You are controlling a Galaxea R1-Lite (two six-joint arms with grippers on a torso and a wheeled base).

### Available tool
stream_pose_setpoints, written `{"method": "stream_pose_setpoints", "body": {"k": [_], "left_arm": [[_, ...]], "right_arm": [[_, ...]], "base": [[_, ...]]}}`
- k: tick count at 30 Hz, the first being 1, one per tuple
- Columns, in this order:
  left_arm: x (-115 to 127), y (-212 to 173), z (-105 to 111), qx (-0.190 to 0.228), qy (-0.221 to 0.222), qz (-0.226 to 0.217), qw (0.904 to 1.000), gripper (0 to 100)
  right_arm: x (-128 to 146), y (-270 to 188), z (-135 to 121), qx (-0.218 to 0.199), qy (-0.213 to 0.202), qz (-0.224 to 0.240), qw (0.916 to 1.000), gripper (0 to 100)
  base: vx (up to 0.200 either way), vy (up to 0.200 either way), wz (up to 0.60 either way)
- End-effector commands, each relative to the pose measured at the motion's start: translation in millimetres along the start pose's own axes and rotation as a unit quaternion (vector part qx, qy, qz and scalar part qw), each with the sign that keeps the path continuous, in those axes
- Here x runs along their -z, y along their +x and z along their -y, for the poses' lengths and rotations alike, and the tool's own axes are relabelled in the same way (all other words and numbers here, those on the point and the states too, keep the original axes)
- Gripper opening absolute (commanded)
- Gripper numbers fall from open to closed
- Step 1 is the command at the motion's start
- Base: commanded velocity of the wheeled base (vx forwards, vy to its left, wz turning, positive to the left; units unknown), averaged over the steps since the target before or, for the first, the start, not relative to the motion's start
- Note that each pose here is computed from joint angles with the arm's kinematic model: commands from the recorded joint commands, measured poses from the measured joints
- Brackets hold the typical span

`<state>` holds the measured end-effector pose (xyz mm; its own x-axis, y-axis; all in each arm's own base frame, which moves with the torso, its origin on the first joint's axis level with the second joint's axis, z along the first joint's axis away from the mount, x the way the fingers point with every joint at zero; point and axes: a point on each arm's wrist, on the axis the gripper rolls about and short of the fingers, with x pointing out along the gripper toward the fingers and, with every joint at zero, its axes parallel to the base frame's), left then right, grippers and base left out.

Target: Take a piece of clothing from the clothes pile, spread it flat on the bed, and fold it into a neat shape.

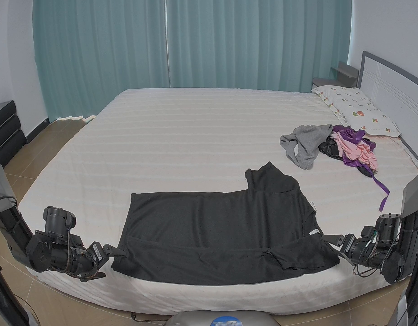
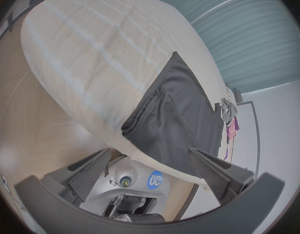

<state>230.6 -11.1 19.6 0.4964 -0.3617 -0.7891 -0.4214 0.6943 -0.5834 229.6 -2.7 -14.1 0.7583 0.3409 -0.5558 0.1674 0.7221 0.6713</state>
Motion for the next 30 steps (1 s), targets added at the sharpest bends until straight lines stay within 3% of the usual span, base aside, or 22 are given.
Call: {"method": "stream_pose_setpoints", "body": {"k": [1,10,14,20,30], "left_arm": [[0.0,-0.3,0.8,0.002,0.002,0.001,1.0000,100],[-0.9,-0.1,0.9,0.002,0.001,0.002,1.0000,100],[-4.4,-0.2,4.1,0.006,-0.024,0.010,0.9996,100],[-4.0,-2.2,5.8,0.010,-0.019,0.013,0.9997,100],[-18.6,-1.9,19.1,0.032,-0.009,0.036,0.9988,100]], "right_arm": [[-6.7,-4.4,-5.4,-0.013,-0.005,0.021,0.9997,100],[-10.5,-5.2,-8.6,-0.019,-0.009,0.032,0.9993,100],[-10.6,-4.8,-8.4,-0.019,-0.008,0.032,0.9993,100],[-9.7,-5.5,-8.6,-0.018,-0.009,0.031,0.9993,100],[-7.9,-5.1,-8.9,-0.017,-0.010,0.027,0.9994,100]], "base": [[0.200,0.000,0.00],[0.022,0.000,0.00],[0.000,0.000,0.00],[0.200,0.000,0.00],[0.000,0.000,0.00]]}}
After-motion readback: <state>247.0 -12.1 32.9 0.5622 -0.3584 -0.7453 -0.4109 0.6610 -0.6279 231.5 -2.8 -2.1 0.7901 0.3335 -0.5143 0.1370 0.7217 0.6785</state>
